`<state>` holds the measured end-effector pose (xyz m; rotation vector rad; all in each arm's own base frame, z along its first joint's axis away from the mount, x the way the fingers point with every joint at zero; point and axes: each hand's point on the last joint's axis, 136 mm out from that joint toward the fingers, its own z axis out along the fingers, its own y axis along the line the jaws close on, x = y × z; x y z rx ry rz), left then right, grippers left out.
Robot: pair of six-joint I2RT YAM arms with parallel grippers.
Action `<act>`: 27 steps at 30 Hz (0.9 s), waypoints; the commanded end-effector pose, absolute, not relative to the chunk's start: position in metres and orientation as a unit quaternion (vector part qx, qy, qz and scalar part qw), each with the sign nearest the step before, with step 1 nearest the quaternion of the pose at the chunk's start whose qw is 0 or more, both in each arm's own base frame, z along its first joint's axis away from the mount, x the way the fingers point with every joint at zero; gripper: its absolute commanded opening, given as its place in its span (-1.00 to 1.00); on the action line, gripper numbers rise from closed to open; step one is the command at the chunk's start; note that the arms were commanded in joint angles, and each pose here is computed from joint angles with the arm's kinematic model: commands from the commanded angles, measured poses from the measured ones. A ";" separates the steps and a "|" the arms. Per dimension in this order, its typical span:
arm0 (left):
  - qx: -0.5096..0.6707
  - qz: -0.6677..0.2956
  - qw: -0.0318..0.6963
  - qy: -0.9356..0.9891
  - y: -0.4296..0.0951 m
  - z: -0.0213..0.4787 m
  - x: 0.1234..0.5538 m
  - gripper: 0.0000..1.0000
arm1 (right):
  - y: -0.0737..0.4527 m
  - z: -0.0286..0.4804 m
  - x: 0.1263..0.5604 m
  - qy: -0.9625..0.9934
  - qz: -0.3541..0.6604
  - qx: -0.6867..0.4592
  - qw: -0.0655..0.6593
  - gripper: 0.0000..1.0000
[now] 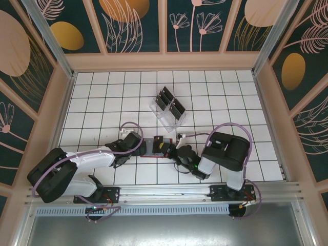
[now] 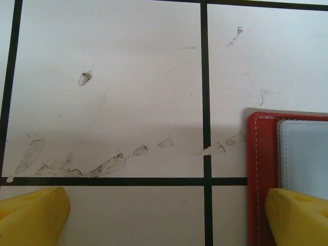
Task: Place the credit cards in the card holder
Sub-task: Insert the credit card into the card slot.
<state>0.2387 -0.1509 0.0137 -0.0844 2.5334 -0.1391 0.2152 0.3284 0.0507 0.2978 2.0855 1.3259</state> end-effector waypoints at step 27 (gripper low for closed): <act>-0.030 -0.041 0.261 0.964 -0.143 -0.003 0.222 0.97 | 0.320 0.032 0.203 0.791 0.514 0.187 0.275 -1.00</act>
